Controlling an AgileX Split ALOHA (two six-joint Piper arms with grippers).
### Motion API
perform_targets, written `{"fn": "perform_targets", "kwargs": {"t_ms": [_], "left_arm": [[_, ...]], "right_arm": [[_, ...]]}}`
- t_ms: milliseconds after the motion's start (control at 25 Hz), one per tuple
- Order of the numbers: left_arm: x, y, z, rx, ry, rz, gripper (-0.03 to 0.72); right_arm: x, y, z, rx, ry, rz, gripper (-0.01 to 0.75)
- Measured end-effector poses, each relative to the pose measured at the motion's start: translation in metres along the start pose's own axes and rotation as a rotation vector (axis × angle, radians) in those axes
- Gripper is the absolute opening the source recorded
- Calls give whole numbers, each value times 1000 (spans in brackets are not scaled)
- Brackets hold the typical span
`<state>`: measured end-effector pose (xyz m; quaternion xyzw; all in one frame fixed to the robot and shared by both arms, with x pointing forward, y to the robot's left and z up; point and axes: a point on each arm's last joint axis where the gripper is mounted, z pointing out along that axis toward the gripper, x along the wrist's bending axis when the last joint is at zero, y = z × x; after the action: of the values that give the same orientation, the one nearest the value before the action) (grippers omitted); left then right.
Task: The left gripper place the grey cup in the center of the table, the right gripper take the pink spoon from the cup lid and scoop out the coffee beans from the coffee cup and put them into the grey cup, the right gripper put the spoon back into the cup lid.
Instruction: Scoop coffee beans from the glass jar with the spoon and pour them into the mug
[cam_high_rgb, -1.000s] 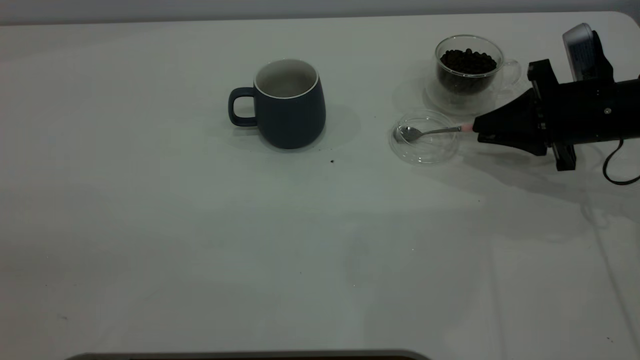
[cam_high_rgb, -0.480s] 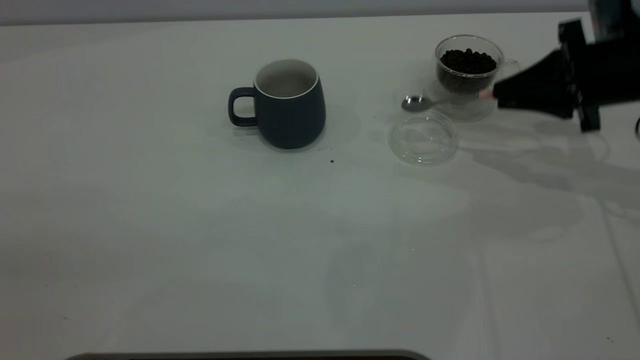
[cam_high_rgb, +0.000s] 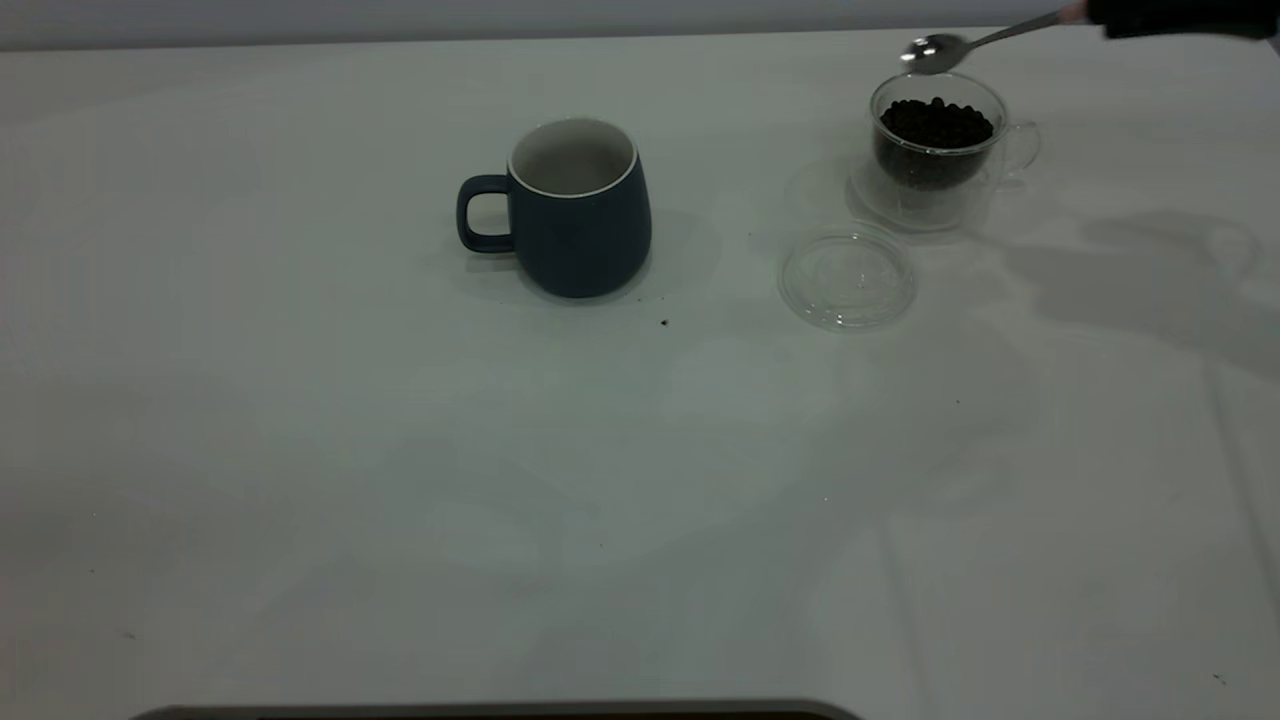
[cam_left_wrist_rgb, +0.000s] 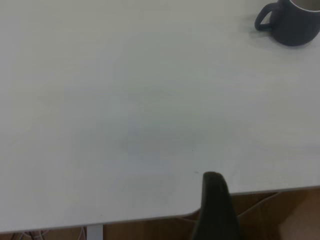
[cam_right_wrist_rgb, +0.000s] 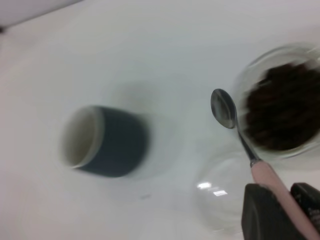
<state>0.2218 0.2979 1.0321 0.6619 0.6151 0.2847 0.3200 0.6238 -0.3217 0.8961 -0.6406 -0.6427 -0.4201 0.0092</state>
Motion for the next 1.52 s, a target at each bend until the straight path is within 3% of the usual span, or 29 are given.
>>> {"fn": "perform_targets", "kwargs": {"t_ms": [160,400,840,1520], "left_arm": [[0,0,0,0,0,-3,569],[0,0,0,0,0,-3,569],[0,0,0,0,0,-3,569],[0,0,0,0,0,0,569]], "right_arm": [[-10,10,2,7,-92,-69,105],[-20,8,11,39,-150,-115,105],[-3,3,39,48,-225,-190,104],[-10,-13,57,78,-113,78,104]]}}
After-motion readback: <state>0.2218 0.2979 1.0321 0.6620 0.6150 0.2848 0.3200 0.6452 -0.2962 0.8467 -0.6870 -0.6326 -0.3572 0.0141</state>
